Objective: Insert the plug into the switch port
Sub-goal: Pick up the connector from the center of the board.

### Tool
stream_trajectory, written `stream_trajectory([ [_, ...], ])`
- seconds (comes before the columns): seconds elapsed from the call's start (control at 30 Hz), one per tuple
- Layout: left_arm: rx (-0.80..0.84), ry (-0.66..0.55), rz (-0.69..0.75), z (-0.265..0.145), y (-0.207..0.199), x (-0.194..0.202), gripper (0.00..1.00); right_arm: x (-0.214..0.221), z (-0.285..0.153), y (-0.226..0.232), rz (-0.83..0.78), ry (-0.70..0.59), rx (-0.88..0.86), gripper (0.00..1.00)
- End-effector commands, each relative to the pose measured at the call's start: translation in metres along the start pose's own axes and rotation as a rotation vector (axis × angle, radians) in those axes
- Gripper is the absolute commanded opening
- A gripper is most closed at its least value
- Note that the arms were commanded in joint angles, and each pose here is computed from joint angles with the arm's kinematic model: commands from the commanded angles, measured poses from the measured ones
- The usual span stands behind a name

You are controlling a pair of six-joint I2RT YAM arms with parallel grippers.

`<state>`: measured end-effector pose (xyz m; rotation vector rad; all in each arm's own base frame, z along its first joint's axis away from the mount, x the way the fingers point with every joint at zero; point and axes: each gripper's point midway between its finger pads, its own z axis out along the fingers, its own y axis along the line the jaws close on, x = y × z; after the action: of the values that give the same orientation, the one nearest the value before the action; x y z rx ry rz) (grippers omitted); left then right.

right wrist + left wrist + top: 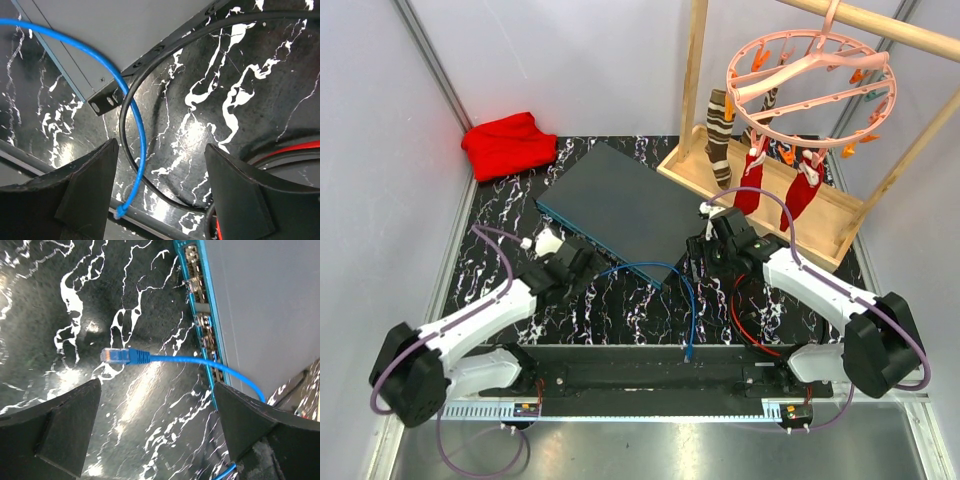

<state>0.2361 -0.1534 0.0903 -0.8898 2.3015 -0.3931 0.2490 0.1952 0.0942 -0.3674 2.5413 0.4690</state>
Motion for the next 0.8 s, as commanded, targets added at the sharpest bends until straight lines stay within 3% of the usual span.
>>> stream_trajectory([
  [0.0,0.021,-0.051,-0.139,0.01,-0.029,-0.011,0.97,-0.028,-0.007,0.023,0.07,-0.122,-0.123,0.78],
  [0.3,-0.076,-0.053,-0.213,0.04,-0.022,0.0,0.87,-0.029,0.003,0.023,0.099,-0.132,-0.15,0.78],
  [0.77,-0.06,-0.095,-0.324,0.066,-0.006,-0.002,0.42,-0.048,0.043,0.007,0.558,-0.201,-0.096,0.77],
])
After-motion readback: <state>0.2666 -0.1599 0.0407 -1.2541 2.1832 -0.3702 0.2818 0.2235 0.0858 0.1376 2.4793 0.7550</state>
